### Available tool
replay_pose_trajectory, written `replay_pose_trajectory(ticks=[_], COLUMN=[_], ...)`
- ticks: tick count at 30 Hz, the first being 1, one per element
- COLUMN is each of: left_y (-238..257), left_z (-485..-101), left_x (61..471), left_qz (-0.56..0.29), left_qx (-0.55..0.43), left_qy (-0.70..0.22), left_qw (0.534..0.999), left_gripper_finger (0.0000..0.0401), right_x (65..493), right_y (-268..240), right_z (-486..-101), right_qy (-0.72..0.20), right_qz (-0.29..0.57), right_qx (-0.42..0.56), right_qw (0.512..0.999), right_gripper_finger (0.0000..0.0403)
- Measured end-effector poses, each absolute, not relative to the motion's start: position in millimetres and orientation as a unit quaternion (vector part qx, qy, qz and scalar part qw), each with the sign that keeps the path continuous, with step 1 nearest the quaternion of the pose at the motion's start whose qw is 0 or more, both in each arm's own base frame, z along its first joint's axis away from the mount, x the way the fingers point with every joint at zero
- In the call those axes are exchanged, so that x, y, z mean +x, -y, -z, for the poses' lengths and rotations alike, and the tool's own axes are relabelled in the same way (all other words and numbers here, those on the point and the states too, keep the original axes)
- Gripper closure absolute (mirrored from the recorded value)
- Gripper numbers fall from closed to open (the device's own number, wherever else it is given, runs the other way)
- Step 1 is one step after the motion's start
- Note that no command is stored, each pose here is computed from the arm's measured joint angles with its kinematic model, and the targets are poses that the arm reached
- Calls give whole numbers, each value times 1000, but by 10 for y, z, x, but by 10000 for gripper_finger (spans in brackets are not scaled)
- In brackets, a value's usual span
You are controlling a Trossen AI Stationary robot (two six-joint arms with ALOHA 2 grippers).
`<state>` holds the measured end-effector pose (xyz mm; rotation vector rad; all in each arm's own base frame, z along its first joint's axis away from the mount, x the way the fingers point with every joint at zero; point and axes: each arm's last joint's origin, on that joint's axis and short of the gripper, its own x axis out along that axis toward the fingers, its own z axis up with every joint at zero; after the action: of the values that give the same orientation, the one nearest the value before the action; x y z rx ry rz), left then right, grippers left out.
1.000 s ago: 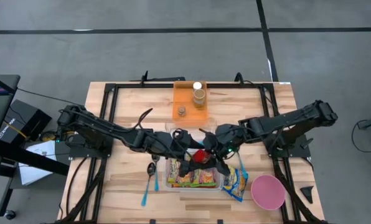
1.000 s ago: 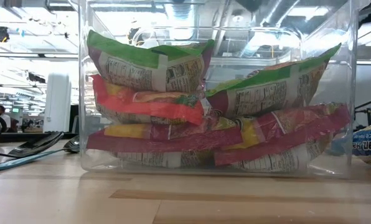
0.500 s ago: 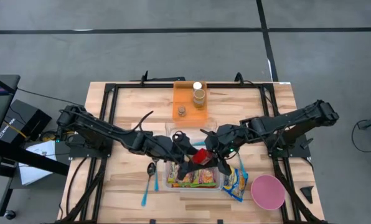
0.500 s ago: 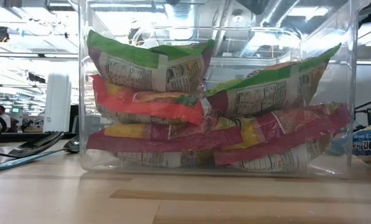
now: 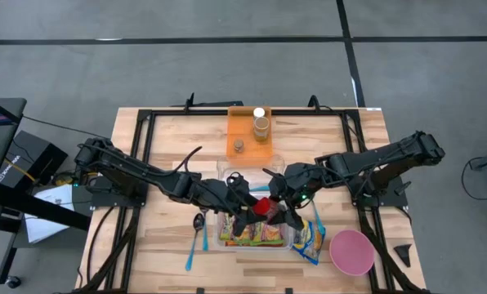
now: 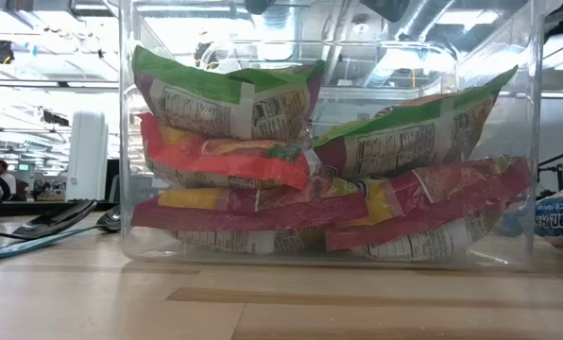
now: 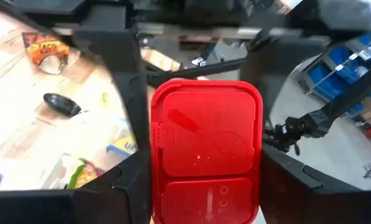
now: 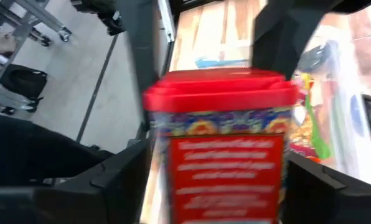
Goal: Pick & Place Food Item
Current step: Put the red seasoning can into the orange transparent bin
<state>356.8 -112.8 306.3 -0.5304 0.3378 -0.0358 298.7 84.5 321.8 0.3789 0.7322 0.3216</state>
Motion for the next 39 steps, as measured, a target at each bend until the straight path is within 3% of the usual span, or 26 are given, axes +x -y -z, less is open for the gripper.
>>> replay_pose_trajectory(ticks=[11,24,32,39], left_y=[1028,924,840,370], left_z=[-3331,-3739,-3742,-3759], left_x=[3228,2776,2794,2901], left_qz=[-5,13,-8,-76], left_qx=[-249,-254,-218,-194], left_qy=[-191,-165,-158,-143], left_qw=[950,953,963,967], left_gripper_finger=[193,193,193,193], right_x=[2782,2235,1961,1769], right_y=[-805,-806,-884,-888], right_z=[-3259,-3513,-3641,-3708], right_qy=[-402,-404,-380,-365], right_qz=[-151,-65,-45,-11], right_qx=[202,199,209,231], right_qw=[880,890,900,902], right_gripper_finger=[92,92,92,92])
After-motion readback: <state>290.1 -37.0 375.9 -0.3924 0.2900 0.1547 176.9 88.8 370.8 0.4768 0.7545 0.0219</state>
